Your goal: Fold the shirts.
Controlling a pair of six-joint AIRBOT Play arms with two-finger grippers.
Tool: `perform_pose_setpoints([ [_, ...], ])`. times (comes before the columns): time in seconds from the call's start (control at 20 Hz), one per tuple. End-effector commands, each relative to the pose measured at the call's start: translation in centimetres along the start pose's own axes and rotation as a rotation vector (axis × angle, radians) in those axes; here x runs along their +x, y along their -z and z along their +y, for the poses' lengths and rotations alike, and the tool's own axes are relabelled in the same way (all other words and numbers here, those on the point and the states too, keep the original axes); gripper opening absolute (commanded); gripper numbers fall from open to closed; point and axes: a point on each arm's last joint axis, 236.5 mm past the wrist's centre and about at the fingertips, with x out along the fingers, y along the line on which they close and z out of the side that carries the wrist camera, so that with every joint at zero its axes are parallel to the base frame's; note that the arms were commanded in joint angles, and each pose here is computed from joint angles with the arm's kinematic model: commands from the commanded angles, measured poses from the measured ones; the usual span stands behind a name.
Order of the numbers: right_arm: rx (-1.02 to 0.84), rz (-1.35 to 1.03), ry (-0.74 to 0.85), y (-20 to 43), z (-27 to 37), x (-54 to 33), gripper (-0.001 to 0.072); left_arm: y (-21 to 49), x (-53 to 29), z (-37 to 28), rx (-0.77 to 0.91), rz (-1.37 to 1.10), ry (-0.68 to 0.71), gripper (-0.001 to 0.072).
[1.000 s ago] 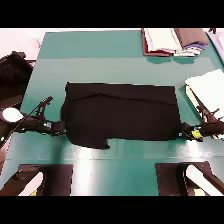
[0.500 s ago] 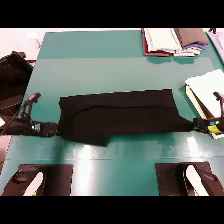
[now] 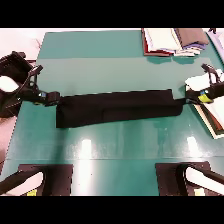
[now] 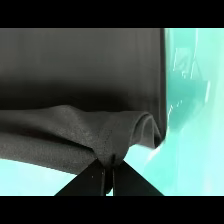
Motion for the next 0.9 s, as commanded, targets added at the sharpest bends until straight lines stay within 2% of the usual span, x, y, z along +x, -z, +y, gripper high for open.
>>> perform_pose_setpoints([
  [0.0,-0.018,0.04,-0.012,-3.7,1.3,3.2,0.002,-3.5,3.8,1.4,-0.013,-0.008,-0.004,0.0026],
  [0.05,-0.023,0.047,-0.014,-4.4,1.4,3.8,0.0063,-4.0,4.4,1.4,-0.023,-0.012,0.002,0.0029],
  [0.1,-0.021,0.046,-0.019,-5.2,1.4,4.2,0.028,-4.5,4.7,1.5,-0.026,-0.019,0.002,0.0209],
  [0.15,-0.014,0.041,-0.045,-6.1,1.8,4.4,0.0388,-5.1,4.6,1.5,-0.03,-0.035,0.003,0.0488],
  [0.2,-0.003,0.03,-0.08,-6.9,2.1,4.4,0.0392,-5.8,4.3,1.4,-0.032,-0.058,0.002,0.0547],
  [0.3,-0.014,-0.008,-0.165,-8.1,2.4,3.7,0.0392,-6.7,3.3,0.7,-0.016,-0.069,0.01,0.054],
  [0.4,0.007,0.005,-0.173,-7.6,0.7,3.2,0.0395,-6.6,2.7,-0.1,-0.013,-0.049,0.033,0.0539],
  [0.45,0.031,0.023,-0.175,-7.0,-0.6,2.9,0.0484,-6.5,2.6,-0.8,-0.027,-0.042,0.062,0.0538],
  [0.5,0.076,0.043,-0.178,-6.1,-2.2,2.9,0.0544,-6.3,2.6,-1.3,-0.038,-0.033,0.084,0.0423],
  [0.55,0.12,0.061,-0.18,-5.2,-3.6,3.3,0.0544,-6.1,2.6,-1.8,-0.046,-0.025,0.107,0.0132],
  [0.6,0.165,0.081,-0.19,-4.1,-4.9,3.8,0.0544,-6.2,2.6,-2.6,-0.038,-0.03,0.131,0.0031],
  [0.85,0.312,0.148,-0.417,-0.8,-5.0,7.9,0.0543,-5.6,4.2,-7.8,0.023,-0.04,0.174,0.0026],
])
